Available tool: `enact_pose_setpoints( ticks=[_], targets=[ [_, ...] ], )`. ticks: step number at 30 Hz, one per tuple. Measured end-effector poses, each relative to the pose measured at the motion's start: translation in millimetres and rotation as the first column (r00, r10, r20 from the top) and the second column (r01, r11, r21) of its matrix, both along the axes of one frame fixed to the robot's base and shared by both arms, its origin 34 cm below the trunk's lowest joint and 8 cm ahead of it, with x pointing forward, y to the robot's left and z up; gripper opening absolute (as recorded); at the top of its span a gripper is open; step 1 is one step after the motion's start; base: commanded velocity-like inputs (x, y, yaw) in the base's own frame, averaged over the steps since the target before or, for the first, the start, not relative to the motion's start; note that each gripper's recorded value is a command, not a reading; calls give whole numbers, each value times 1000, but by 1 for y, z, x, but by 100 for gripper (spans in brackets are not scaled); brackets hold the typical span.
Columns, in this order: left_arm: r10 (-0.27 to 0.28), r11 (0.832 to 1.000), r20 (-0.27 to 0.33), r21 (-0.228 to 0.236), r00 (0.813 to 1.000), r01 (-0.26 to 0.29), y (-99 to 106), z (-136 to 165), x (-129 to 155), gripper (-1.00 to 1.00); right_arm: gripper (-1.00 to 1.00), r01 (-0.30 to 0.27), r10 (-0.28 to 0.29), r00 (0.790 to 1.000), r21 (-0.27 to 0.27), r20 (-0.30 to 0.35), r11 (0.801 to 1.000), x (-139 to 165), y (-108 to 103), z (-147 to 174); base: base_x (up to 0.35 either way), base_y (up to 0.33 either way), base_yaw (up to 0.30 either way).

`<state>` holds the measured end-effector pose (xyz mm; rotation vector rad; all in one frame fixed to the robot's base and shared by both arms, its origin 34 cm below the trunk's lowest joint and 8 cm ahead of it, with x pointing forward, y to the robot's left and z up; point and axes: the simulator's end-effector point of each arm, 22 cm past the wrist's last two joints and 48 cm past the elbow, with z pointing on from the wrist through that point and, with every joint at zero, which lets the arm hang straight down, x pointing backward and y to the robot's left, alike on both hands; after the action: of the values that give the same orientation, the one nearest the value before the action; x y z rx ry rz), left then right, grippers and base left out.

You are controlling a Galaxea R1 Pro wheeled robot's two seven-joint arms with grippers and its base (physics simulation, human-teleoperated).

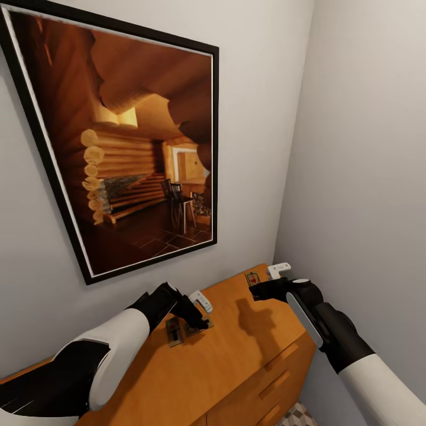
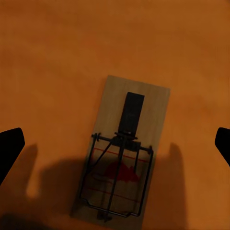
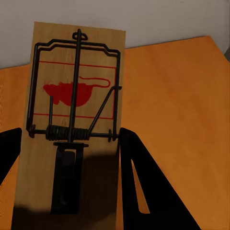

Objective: Take the four mousetraps from the cabinet in the bathroom and place them on the bathroom floor. Make sure all four end up on the same floor surface, and ensure that at least two of them are either under or directly next to the same bathroom sink.

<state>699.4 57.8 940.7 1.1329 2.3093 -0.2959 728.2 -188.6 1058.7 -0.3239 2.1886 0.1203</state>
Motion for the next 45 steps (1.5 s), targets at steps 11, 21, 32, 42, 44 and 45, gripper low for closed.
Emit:
enact_pose_setpoints(
  ticks=[11, 21, 32, 42, 44, 45],
  targets=[
    [1, 1000, 1, 1, 1000, -1, 0, 0, 0, 100, -100, 9, -10, 999, 12, 31, 1000, 3, -5, 18, 0, 0, 0],
    [1, 1000, 1, 1, 1000, -1, 0, -5, 3, 100, -100, 36, -37, 999, 31, 31, 999, 8, -16, 17, 0, 0, 0],
    [1, 1000, 1, 1, 1000, -1, 0, -10, 5, 100, -100, 37, -38, 999, 31, 29, 999, 10, -16, 12, 0, 0, 0],
    [-37, 999, -47, -33, 998, 35, -9, -10, -7, 100, -100, 37, -38, 999, 31, 29, 999, 10, -16, 11, 0, 0, 0],
    [-49, 998, -60, -44, 997, 47, -11, -10, -11, 100, -100, 37, -38, 999, 31, 29, 999, 10, -16, 11, 0, 0, 0],
    [-55, 998, -66, -48, 996, 51, -12, -10, -13, 100, -100, 37, -37, 999, 31, 28, 999, 10, -16, 11, 0, 0, 0]
  ],
)
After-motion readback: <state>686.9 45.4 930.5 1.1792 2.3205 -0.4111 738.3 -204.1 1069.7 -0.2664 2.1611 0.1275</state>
